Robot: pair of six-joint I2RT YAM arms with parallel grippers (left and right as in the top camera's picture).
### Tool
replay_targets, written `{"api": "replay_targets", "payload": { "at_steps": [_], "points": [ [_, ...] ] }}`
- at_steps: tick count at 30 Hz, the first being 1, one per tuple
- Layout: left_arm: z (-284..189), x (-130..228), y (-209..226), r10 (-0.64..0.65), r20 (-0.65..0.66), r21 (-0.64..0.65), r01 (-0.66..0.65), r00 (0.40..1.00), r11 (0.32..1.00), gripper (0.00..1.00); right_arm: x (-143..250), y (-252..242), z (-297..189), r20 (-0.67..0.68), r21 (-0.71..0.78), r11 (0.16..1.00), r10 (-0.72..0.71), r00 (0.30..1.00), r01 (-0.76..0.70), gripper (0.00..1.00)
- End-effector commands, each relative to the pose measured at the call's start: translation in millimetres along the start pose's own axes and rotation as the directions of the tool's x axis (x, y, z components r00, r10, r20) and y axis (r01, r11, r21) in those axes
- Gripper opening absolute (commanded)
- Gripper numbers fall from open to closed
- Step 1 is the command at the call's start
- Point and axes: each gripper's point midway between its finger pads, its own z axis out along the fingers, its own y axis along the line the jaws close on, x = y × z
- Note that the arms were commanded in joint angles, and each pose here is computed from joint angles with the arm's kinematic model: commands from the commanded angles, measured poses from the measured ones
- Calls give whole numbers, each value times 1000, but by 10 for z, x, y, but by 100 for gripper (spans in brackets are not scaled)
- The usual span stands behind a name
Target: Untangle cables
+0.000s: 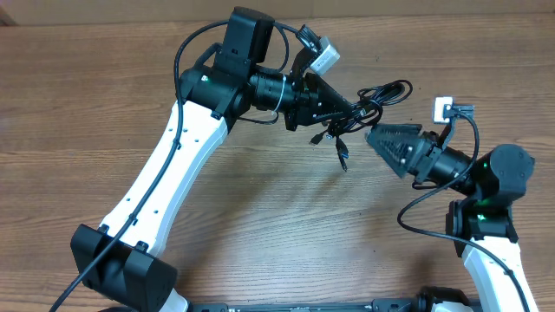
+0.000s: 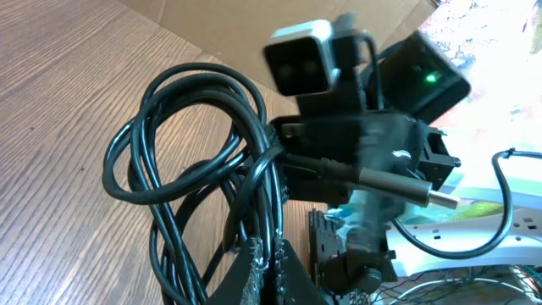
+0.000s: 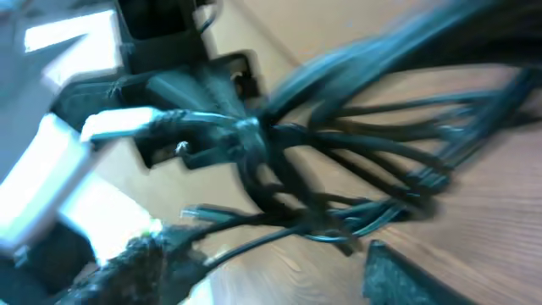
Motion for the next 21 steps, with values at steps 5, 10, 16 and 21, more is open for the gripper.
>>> {"api": "replay_targets", "payload": {
  "at_steps": [5, 10, 16, 21],
  "points": [
    [1, -17, -108, -30, 5, 50, 29, 1000, 998, 4, 11, 118, -2, -28, -49, 986, -161, 987, 159, 85],
    [0, -12, -107, -85, 1, 50, 85, 996, 995, 4, -47, 41, -1, 4, -6, 969, -247, 969, 247, 90],
    [0, 15, -111, -169, -11, 50, 169, 986, 984, 4, -158, -51, -7, 49, 65, 945, -324, 945, 321, 90],
    [-6, 8, -193, -189, -15, 97, 189, 982, 977, 4, -211, -150, -18, 66, 125, 928, -361, 930, 351, 89]
  ]
}}
